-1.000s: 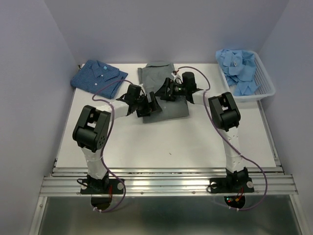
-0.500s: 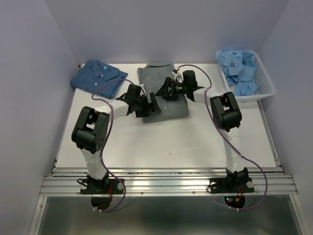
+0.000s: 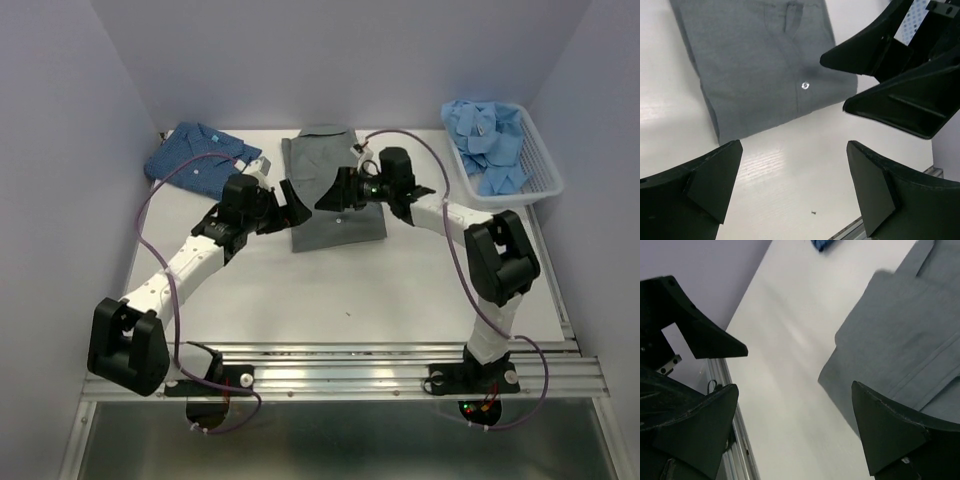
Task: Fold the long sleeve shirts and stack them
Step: Fold the shirt
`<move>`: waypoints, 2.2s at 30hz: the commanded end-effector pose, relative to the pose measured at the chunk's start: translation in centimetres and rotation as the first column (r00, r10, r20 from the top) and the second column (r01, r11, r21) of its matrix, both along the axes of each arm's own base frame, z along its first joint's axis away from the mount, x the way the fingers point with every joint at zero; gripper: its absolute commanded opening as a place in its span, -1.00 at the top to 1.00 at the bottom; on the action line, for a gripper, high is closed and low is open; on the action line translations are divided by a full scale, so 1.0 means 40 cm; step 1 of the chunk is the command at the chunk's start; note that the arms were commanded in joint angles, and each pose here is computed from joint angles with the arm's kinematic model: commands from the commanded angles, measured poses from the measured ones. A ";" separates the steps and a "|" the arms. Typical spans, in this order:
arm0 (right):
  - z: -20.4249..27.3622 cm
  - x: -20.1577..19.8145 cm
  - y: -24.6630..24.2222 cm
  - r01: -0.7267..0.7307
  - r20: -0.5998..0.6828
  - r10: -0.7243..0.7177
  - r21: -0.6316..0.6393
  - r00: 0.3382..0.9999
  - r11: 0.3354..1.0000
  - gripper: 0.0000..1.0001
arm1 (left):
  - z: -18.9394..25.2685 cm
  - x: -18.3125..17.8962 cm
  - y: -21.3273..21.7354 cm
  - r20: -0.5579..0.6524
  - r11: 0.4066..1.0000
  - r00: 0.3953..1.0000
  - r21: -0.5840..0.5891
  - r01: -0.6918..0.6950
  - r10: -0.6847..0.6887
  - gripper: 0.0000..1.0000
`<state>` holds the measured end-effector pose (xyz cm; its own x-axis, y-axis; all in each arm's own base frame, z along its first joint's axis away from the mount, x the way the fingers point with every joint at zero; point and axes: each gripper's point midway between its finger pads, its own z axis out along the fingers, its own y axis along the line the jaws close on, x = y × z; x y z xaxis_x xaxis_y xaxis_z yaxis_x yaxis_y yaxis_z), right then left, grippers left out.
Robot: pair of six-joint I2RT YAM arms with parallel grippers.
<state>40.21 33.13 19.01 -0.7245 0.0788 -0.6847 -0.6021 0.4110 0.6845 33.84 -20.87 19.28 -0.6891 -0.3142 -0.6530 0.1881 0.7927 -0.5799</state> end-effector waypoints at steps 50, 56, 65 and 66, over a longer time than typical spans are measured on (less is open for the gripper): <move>-0.047 -0.102 0.115 0.332 -0.084 -0.331 -0.004 0.940 0.943 -1.00 | -0.313 -0.381 0.164 -0.455 0.898 0.851 -0.207 -0.388 0.262 -0.97; 0.016 -0.035 0.060 0.383 0.067 -0.379 -0.075 0.923 0.921 -1.00 | -0.334 -0.376 0.134 -0.490 0.840 0.820 -0.277 -0.467 0.295 -0.97; 0.047 -0.011 0.017 0.378 0.071 -0.374 -0.060 0.925 0.924 -1.00 | -0.403 -0.358 0.122 -0.564 0.799 0.719 -0.163 -0.579 0.406 -0.79; 0.049 -0.014 0.017 0.374 0.071 -0.370 -0.059 0.926 0.926 -1.00 | -0.424 -0.360 0.126 -0.571 0.799 0.700 -0.121 -0.589 0.429 -0.75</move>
<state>39.26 34.36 17.67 -0.6587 0.2836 -0.6969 -0.3791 0.6749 0.6330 18.16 -16.75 3.51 -0.6344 -0.7707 -0.0603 -0.4985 0.4674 -0.7301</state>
